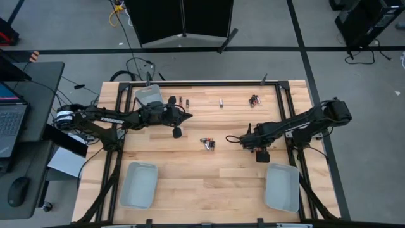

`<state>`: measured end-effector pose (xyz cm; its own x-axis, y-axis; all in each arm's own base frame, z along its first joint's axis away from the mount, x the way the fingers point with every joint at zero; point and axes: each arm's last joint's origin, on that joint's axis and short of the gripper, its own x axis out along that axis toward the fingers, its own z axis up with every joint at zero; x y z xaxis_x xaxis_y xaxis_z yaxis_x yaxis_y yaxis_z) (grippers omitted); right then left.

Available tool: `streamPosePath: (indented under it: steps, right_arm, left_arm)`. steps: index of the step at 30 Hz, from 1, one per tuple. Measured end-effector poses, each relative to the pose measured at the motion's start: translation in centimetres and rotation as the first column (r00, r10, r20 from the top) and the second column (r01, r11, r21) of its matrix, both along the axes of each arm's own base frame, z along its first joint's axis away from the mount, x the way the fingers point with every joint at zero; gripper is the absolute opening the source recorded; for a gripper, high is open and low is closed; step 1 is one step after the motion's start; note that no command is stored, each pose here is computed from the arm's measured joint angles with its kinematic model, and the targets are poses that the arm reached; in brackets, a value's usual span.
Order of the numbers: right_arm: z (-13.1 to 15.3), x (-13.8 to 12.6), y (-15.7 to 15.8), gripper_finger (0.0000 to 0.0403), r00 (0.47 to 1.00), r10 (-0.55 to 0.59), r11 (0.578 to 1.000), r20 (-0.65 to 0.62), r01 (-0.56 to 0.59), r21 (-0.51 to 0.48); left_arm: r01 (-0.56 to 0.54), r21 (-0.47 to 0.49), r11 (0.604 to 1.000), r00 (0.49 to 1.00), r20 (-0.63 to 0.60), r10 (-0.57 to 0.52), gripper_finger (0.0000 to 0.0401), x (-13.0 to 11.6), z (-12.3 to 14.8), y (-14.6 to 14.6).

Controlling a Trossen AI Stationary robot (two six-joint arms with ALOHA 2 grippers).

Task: Sort batteries
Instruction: Put the black-red battery into the bottom right gray bin

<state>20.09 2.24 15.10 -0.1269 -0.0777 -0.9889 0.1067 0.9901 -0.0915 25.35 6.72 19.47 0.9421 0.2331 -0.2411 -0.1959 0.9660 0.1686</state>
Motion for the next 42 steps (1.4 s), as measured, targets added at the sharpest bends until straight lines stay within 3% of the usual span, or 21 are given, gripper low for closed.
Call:
streamPosePath:
  steps: [15,33,42]
  right_arm:
    - [-1.4,0.3,0.1,0.0341,0.997,0.054,0.999,-0.063,-0.053,0.01]
    - [-1.4,0.2,0.1,0.0246,0.994,0.078,0.996,-0.08,-0.076,0.036]
    - [-1.3,-0.1,0.2,0.0244,0.992,0.057,0.997,-0.116,-0.05,0.062]
  left_arm:
    - [0.021,-0.005,1.0,1.0,-0.001,-0.021,0.0013,0.0,0.0,-0.1]
    - [0.021,-0.008,1.0,1.0,-0.009,-0.021,0.0013,0.0,-0.1,-0.1]
    - [0.021,-0.009,1.0,1.0,-0.012,-0.021,0.0013,0.0,-0.1,-0.1]
